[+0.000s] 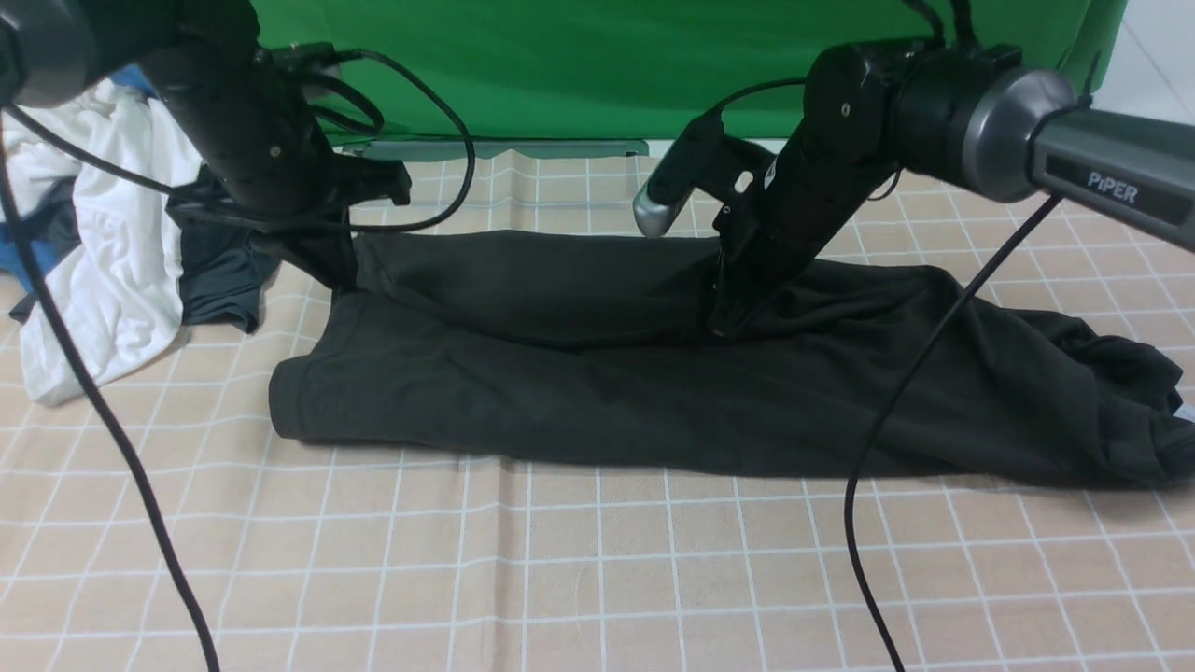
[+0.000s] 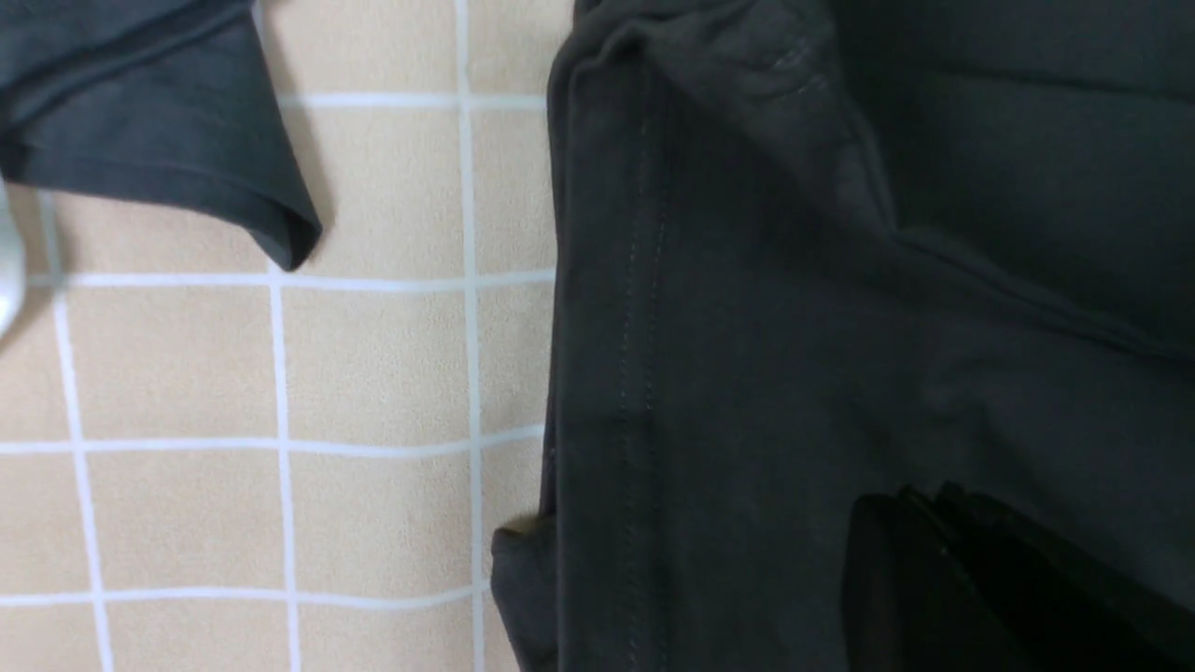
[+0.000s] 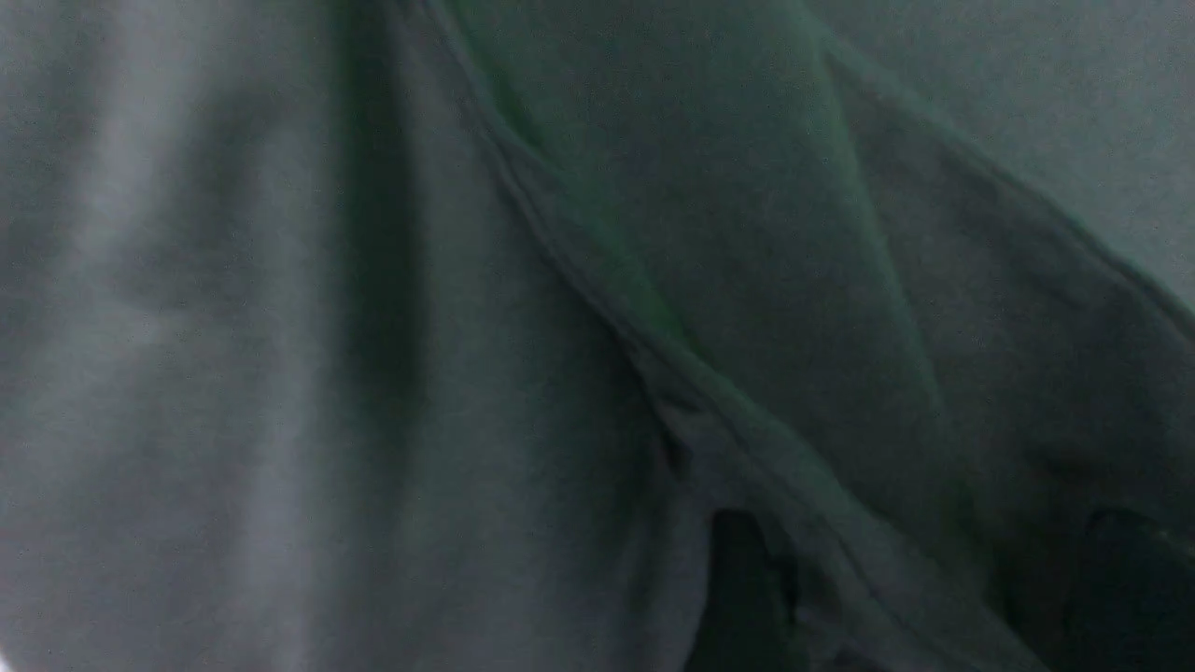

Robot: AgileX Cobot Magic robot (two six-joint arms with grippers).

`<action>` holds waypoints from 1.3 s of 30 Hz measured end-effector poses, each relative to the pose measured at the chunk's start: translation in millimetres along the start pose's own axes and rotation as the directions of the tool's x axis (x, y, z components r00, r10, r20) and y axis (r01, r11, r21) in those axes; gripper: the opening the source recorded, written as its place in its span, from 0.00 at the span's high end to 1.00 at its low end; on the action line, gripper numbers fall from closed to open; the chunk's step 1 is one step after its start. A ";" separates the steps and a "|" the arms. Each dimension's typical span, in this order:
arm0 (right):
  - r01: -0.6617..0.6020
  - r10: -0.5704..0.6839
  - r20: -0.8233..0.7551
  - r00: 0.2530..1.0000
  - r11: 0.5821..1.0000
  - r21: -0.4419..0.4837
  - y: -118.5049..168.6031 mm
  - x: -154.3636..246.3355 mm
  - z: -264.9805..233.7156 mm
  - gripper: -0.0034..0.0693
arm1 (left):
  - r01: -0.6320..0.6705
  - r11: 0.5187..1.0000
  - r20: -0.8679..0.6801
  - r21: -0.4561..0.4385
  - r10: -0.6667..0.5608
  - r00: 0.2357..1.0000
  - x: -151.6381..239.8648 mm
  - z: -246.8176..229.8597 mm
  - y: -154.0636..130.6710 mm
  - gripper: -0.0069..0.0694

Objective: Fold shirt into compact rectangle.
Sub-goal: 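Fold the black garment in half by bringing its near edge over to the far edge, then pull the folded dark garment lengthwise by its ends to straighten it flat on the table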

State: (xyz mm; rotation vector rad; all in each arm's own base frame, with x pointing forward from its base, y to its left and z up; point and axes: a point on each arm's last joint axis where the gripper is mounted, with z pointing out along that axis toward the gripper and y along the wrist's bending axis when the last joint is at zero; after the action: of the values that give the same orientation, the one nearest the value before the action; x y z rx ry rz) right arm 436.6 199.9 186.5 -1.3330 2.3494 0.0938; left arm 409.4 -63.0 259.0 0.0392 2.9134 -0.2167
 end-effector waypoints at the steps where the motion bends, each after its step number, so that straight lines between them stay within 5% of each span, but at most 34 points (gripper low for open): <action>1: 0.003 -0.003 -0.005 1.000 1.000 -0.001 0.0 1.1 3.6 0.31 | -0.002 1.000 0.009 0.001 0.002 1.000 0.6 -3.3 -0.7 0.89; 7: 0.005 -0.005 -0.023 1.000 1.000 -0.012 0.7 4.8 15.7 0.47 | -0.006 1.000 0.053 0.006 0.005 0.999 0.6 -14.9 -2.5 0.89; 10: 0.017 -0.017 -0.008 1.000 1.000 0.001 -0.4 3.7 17.3 0.77 | -0.005 1.000 0.064 0.010 0.004 0.998 0.1 -16.2 -2.9 0.89; 13: 0.005 -0.005 0.011 1.000 1.000 0.018 -2.3 2.1 16.2 0.87 | -0.005 1.000 0.064 0.010 0.004 0.998 0.2 -16.0 -2.9 0.89; 24: -0.015 -0.014 0.174 0.985 0.986 0.164 -27.6 -17.9 -15.3 0.87 | -0.006 1.000 0.064 0.013 0.005 0.998 0.3 -15.9 -3.9 0.89; 34: -0.124 0.076 0.232 0.970 0.972 0.198 -40.2 -12.5 6.5 0.85 | -0.006 1.000 0.054 0.013 0.005 0.999 1.2 -15.8 -3.9 0.89; 39: -0.217 0.134 0.327 0.936 0.948 0.231 -47.8 -16.6 7.8 0.70 | -0.006 1.000 0.043 0.012 0.005 0.999 2.2 -15.8 -3.8 0.89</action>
State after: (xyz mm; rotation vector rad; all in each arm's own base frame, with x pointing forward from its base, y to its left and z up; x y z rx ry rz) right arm 486.3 189.8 193.4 -0.9053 2.1227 0.0364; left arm 403.8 -64.4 274.3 0.0442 2.8687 -0.2317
